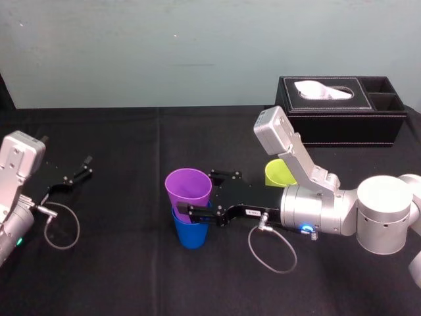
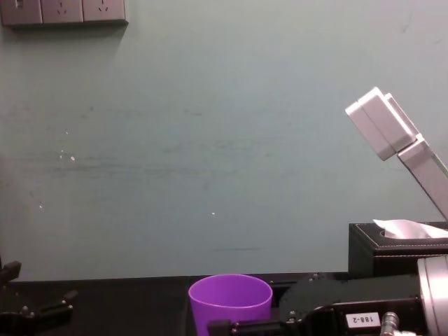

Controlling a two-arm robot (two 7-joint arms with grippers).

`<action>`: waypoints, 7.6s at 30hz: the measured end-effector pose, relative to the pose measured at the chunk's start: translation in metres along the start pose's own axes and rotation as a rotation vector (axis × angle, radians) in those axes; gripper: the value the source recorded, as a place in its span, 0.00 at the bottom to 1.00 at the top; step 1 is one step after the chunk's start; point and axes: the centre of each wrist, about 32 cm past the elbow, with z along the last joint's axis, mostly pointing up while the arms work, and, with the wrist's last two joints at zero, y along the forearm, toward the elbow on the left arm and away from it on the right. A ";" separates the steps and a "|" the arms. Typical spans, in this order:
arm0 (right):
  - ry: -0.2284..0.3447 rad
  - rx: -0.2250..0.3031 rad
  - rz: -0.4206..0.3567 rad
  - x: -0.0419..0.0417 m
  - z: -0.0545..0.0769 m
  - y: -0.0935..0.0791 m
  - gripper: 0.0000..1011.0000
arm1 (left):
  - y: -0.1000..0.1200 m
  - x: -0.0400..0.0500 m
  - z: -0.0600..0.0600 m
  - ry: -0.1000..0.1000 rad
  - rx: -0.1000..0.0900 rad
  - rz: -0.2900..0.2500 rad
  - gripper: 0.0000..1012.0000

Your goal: Stack the three plastic cups sequentially using one hand.

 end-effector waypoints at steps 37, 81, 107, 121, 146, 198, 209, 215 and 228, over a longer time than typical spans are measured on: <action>-0.004 0.008 -0.013 -0.0003 0.002 -0.005 0.99 | 0.000 0.0000 0.000 0.000 0.000 0.000 1.00; 0.023 0.018 -0.366 0.0107 -0.058 -0.139 0.99 | 0.000 0.0000 0.000 0.000 0.000 0.000 1.00; 0.097 -0.030 -0.370 0.0179 -0.088 -0.129 0.99 | 0.000 0.0000 0.000 0.000 0.000 0.000 1.00; 0.100 -0.035 -0.352 0.0250 -0.088 -0.115 0.99 | 0.000 0.0000 0.000 0.000 0.000 0.000 1.00; 0.097 -0.040 -0.340 0.0374 -0.081 -0.090 0.99 | 0.000 0.0000 0.000 0.000 0.000 0.000 1.00; 0.073 -0.052 -0.347 0.0424 -0.076 -0.071 0.76 | 0.000 0.0000 0.000 0.000 0.000 0.000 1.00; 0.073 -0.051 -0.347 0.0423 -0.076 -0.071 0.73 | 0.000 0.0000 0.000 0.000 0.000 0.000 1.00; 0.073 -0.051 -0.347 0.0423 -0.076 -0.071 0.73 | 0.000 0.0000 0.000 0.000 0.000 0.000 1.00; 0.053 -0.030 -0.359 0.0405 -0.062 -0.083 0.73 | 0.000 0.0000 0.000 0.000 0.000 0.000 1.00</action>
